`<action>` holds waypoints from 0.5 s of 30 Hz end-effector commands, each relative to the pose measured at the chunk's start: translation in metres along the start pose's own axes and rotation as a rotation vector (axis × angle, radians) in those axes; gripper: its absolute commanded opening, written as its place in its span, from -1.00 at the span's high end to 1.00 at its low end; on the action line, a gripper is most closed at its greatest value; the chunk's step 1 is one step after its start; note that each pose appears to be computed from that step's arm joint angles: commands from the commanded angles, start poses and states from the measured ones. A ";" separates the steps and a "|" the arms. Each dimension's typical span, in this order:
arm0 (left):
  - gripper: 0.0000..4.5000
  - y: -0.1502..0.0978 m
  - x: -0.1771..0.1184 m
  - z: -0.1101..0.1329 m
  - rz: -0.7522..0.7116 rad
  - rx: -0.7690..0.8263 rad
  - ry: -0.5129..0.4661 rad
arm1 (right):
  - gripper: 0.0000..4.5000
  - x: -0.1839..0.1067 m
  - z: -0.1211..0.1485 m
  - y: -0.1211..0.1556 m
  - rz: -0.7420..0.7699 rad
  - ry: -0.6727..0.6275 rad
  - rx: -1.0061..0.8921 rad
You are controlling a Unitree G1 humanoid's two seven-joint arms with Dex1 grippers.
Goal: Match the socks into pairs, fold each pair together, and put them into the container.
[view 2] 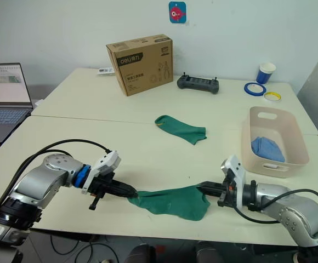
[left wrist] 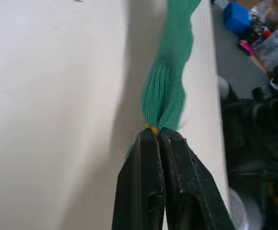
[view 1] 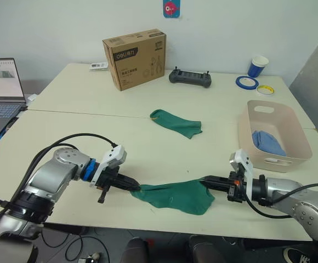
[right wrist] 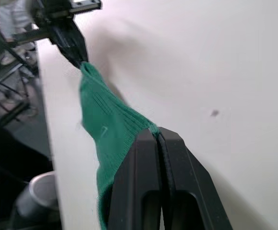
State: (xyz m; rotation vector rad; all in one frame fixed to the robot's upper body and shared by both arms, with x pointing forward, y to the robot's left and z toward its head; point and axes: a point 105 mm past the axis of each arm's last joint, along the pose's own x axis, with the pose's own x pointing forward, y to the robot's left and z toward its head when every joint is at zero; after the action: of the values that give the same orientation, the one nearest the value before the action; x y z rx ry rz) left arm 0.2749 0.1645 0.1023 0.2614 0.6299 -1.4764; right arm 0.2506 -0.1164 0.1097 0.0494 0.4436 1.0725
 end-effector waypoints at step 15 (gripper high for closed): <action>0.31 0.041 0.011 0.027 0.144 0.054 -0.082 | 0.25 -0.001 0.004 -0.023 -0.057 -0.038 -0.084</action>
State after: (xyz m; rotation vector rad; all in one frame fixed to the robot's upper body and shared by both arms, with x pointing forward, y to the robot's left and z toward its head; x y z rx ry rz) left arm 0.3125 0.1429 0.0953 0.2817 0.5569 -1.3924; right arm 0.2680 -0.1193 0.0968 0.0079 0.4100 1.0478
